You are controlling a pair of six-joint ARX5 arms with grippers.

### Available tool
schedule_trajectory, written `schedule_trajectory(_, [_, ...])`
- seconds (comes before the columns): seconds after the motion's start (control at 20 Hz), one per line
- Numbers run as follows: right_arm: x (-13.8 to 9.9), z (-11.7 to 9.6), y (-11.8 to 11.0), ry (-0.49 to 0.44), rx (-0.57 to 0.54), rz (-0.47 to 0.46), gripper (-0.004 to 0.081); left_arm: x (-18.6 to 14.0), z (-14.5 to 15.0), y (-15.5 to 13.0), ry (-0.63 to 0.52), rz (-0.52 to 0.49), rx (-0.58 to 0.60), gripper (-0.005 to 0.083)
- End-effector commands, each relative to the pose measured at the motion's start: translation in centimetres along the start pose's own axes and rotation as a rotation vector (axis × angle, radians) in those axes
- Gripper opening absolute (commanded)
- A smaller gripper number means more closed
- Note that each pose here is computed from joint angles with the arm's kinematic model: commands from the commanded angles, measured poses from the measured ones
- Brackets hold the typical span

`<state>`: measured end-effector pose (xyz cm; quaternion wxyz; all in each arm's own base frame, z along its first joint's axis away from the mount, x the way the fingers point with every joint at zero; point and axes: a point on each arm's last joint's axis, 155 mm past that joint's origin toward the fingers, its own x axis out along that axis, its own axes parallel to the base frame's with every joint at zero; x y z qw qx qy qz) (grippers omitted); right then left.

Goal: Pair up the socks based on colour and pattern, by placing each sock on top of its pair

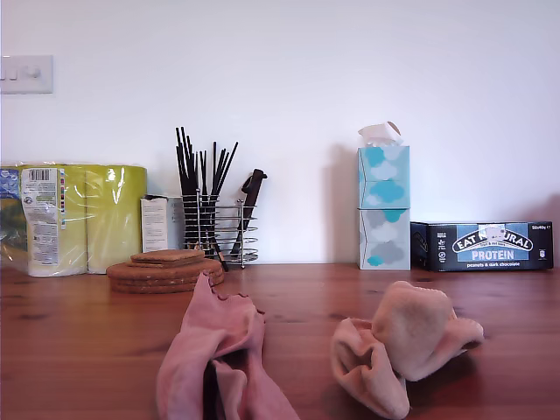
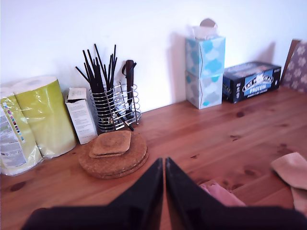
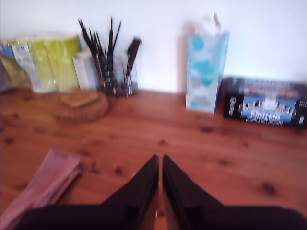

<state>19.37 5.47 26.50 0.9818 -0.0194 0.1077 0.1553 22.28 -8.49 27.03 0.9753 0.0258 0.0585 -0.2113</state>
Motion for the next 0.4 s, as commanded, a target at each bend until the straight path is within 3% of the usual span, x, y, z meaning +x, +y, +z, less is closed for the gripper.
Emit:
schedule_trajectory(0.0, [0.3, -1.1, 0.0, 0.044, 0.018, 0.002, -0.0013, 0.3, -1.2, 0.1, 0.036, 0.001, -0.013, -0.0021])
schedule_trajectory(0.35, [0.2, -3.5, 0.2, 0.139, 0.051, 0.010, -0.0013, 0.3, -4.2, -0.1, 0.160, -0.006, -0.046, -0.0020])
